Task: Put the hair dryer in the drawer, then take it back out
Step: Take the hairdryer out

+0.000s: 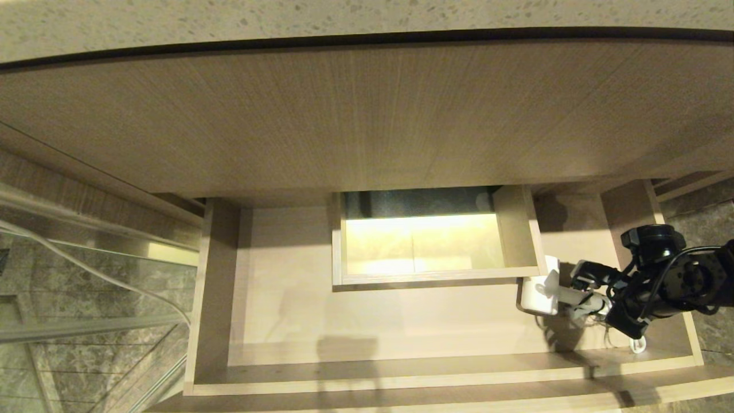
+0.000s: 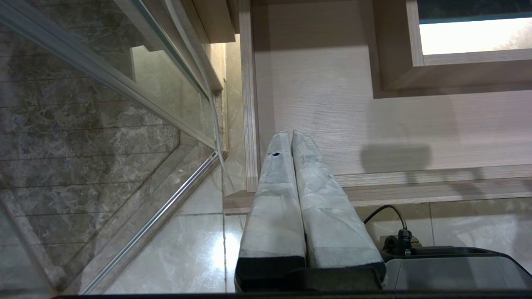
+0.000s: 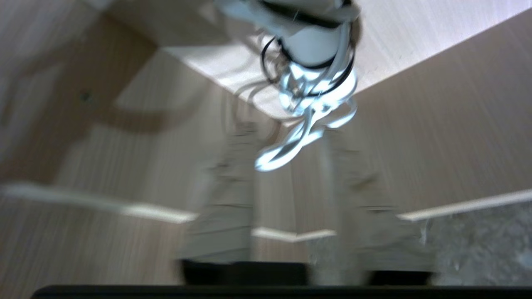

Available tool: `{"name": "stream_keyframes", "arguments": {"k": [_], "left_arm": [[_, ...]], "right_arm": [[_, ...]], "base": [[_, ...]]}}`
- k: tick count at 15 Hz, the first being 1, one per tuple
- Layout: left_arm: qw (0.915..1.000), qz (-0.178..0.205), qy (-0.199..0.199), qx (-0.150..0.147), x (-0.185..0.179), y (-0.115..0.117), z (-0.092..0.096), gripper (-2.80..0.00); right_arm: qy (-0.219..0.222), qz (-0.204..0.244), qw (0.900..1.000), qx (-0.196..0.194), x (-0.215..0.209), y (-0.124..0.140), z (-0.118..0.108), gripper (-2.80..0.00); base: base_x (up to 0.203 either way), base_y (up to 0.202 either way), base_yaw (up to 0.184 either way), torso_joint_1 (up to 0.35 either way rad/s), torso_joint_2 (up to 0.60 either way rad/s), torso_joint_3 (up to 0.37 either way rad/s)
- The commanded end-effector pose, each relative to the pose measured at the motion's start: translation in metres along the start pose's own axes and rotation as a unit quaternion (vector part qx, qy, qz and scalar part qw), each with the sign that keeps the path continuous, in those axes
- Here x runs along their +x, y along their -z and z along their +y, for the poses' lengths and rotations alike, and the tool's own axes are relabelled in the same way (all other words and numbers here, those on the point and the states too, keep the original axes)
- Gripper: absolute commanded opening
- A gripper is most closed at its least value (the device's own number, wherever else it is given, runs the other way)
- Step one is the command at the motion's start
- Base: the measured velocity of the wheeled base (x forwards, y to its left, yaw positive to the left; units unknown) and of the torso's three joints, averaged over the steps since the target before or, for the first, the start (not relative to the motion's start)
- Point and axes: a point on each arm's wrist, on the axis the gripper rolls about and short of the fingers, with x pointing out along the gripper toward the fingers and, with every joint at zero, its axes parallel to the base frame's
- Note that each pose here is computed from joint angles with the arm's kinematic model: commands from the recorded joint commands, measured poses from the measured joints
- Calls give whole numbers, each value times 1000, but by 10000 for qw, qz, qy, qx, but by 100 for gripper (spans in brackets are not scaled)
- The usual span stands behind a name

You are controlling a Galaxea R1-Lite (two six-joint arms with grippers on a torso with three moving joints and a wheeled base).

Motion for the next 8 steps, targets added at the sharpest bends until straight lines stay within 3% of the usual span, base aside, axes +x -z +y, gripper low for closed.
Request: {"name": "stream_keyframes", "arguments": {"k": [1,8], "left_arm": [[10000,1,-1,0,0,0,0,-280],[10000,1,-1,0,0,0,0,-280]], "right_arm": [[-71,72,9999,-29,15,-3,1,0],[-71,140,9999,68,31,-1,-3,0]], "base": [[0,0,0,0,0,0],[0,0,0,0,0,0]]}}
